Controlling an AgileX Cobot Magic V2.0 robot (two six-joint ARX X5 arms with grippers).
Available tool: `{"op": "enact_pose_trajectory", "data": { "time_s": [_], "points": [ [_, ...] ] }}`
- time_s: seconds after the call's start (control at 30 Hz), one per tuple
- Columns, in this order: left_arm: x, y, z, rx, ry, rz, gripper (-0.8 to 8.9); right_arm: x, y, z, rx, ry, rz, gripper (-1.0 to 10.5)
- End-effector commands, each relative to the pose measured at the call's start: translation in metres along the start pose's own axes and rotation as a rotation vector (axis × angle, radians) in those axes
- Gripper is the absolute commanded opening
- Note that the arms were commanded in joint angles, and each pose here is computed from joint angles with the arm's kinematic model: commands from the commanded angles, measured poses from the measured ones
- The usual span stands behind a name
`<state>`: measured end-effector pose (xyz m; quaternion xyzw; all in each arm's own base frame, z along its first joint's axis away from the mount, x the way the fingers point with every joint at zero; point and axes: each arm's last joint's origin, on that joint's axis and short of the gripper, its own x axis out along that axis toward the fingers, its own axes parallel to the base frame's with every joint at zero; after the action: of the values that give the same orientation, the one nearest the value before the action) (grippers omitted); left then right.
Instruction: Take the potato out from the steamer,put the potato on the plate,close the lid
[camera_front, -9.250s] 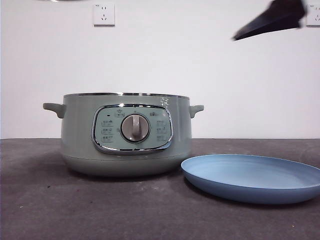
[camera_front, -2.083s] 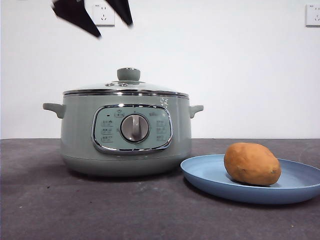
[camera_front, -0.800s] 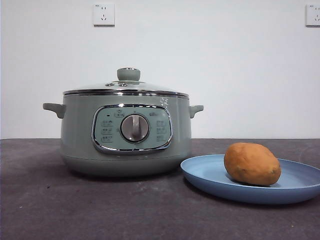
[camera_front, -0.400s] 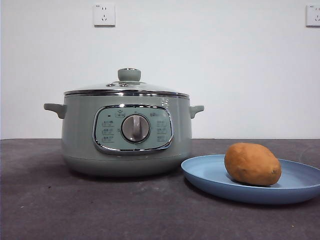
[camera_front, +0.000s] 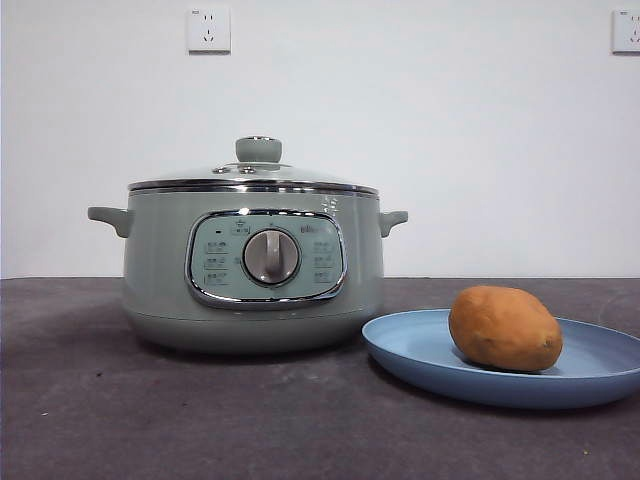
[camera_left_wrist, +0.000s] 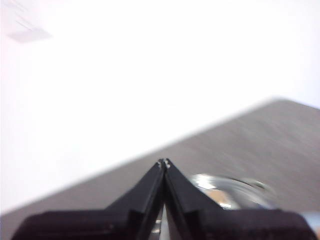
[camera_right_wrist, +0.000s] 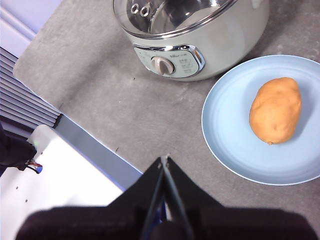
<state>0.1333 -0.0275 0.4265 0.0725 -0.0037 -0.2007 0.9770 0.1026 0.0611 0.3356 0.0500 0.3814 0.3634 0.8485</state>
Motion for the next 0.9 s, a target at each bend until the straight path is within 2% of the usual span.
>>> {"op": "enact_pose_trajectory", "data": {
  "time_s": [0.03,0.17,0.3,0.67,0.8,0.9],
  "points": [
    [-0.011,0.001,-0.050,0.027,-0.040,0.136,-0.04,-0.001,0.000,0.000,0.001,-0.005,-0.001,0.0],
    [-0.029,-0.004,-0.105,0.029,-0.036,0.291,-0.04,0.000,0.000,0.000,0.001,-0.005,-0.001,0.0],
    [-0.038,-0.010,-0.153,0.016,0.017,0.361,-0.04,-0.001,0.000,0.000,0.001,-0.005,-0.001,0.0],
    [-0.038,-0.024,-0.253,-0.024,0.145,0.358,-0.04,0.000,0.000,0.000,0.001,-0.005,-0.001,0.0],
    [-0.038,-0.028,-0.276,-0.059,0.174,0.355,-0.04,0.000,0.000,0.000,0.001,-0.005,-0.001,0.0],
    [-0.039,-0.029,-0.280,-0.067,0.210,0.350,-0.03,-0.001,0.000,0.000,0.000,-0.005,-0.001,0.0]
  ]
}}
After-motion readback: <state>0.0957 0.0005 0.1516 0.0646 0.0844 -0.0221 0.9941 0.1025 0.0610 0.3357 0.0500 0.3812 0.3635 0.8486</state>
